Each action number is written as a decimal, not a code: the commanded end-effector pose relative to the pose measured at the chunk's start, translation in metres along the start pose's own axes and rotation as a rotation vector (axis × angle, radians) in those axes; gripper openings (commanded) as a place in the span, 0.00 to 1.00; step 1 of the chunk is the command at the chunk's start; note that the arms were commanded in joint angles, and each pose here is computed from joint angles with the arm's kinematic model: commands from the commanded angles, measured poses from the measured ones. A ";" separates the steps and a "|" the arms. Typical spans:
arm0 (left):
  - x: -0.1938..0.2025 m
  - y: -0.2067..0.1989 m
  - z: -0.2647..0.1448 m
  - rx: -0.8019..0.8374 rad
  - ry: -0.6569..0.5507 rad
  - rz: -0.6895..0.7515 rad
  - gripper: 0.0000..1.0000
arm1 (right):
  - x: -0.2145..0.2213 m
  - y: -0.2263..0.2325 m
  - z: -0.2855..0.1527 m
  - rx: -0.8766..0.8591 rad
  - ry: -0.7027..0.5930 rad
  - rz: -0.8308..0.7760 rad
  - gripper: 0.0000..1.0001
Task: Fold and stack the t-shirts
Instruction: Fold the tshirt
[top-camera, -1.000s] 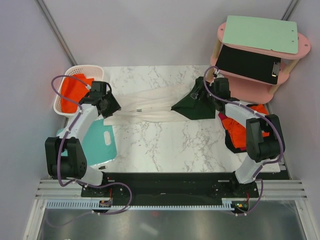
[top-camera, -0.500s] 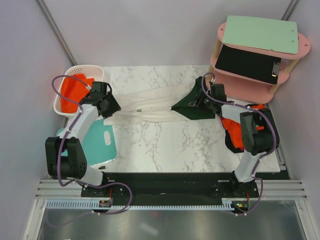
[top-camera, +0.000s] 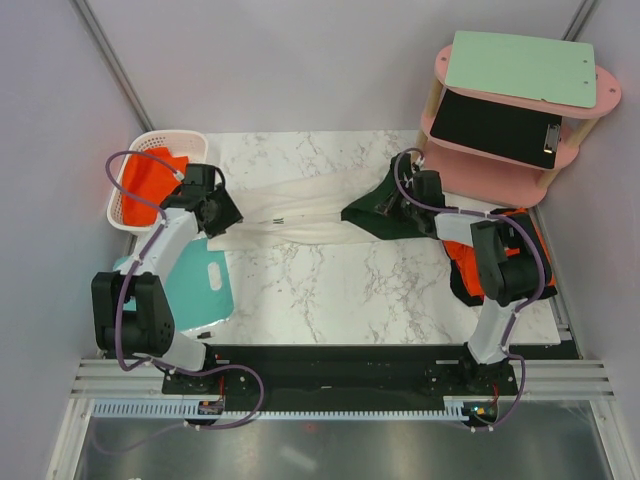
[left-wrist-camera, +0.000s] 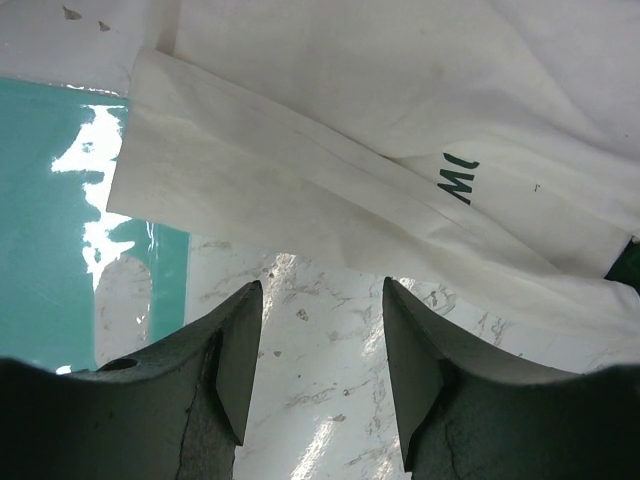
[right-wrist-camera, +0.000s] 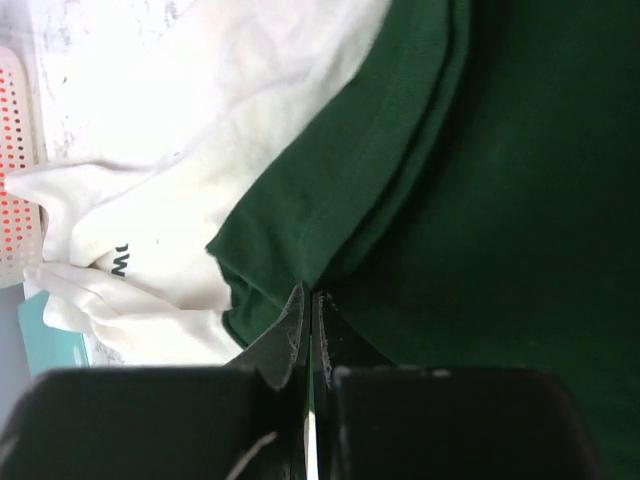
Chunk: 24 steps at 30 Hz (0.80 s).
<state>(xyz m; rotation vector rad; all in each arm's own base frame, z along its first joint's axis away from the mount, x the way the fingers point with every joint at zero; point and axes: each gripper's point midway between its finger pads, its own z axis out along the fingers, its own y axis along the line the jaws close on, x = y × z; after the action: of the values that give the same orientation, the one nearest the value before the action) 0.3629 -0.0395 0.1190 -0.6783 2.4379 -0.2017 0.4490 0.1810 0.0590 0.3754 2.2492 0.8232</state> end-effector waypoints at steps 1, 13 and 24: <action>0.001 0.003 0.007 -0.017 -0.001 0.046 0.58 | -0.025 0.042 0.003 -0.091 -0.101 -0.089 0.00; -0.001 0.005 0.011 -0.035 -0.005 0.048 0.58 | -0.087 0.095 0.016 -0.145 -0.238 -0.211 0.00; 0.000 0.009 0.015 -0.060 -0.001 0.054 0.58 | -0.128 0.110 0.071 -0.148 -0.268 -0.250 0.00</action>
<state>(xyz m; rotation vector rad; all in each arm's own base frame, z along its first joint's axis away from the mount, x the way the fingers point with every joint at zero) 0.3626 -0.0359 0.1022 -0.6791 2.4776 -0.1480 0.5678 0.2309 0.1556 0.1474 1.9496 0.7721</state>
